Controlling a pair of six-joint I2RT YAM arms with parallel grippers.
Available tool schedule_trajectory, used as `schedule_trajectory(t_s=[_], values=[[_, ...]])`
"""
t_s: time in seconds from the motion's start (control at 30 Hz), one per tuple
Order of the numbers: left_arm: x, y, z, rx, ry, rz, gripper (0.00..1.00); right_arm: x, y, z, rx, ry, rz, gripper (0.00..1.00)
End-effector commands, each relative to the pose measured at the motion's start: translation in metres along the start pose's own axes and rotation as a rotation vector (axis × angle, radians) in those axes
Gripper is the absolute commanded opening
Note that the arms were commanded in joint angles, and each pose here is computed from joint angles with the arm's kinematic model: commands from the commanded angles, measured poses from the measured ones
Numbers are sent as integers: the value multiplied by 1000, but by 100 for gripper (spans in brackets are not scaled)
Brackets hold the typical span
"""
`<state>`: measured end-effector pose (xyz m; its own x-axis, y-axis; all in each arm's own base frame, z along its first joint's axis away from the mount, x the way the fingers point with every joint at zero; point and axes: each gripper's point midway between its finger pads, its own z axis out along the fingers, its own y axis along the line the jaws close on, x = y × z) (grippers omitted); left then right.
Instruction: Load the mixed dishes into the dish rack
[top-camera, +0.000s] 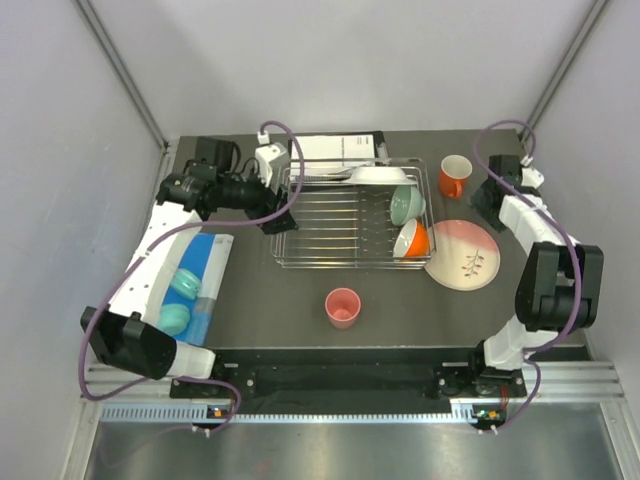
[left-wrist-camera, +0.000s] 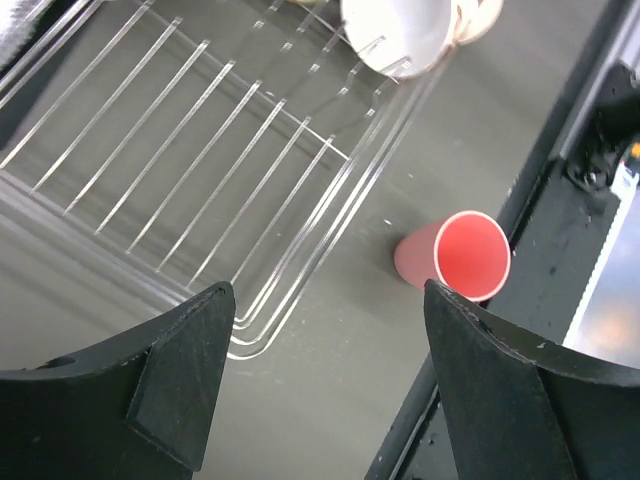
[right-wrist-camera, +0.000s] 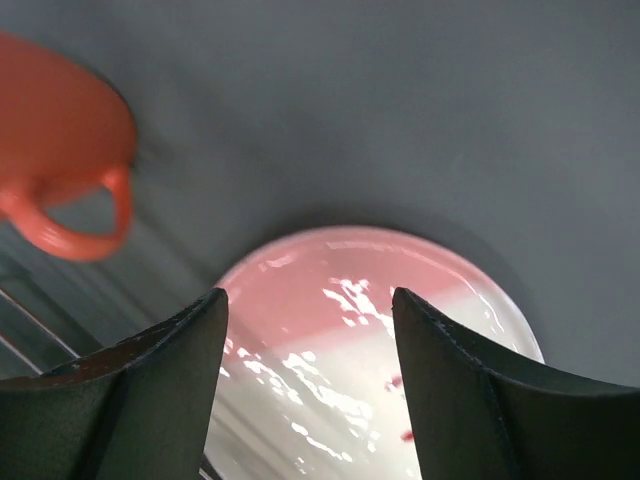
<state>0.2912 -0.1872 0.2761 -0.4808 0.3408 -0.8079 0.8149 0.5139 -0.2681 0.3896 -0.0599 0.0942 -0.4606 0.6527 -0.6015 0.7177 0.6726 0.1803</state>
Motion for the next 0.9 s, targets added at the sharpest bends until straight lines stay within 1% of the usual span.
schedule_trajectory(t_s=[0.0,0.03,0.13,0.27,0.4,0.53,0.6,0.87], values=[[-2,-20,8,32,36,102,80,-48,18,6,0,-126,20,65],[0,-31,15,57,51,112,80,-43,15,15,28,-108,4,65],[1,-42,26,86,58,101,80,-39,12,30,68,-92,-21,64],[1,-61,40,122,75,101,80,-22,0,42,107,-61,-40,61],[7,-88,62,159,110,139,80,-7,-12,47,134,-37,-49,59],[17,-106,78,197,148,166,80,0,-19,49,154,-24,-67,58],[24,-115,83,217,168,211,80,3,-21,51,161,-16,-72,59],[43,-105,88,168,201,239,79,-8,-23,58,162,-62,-54,58]])
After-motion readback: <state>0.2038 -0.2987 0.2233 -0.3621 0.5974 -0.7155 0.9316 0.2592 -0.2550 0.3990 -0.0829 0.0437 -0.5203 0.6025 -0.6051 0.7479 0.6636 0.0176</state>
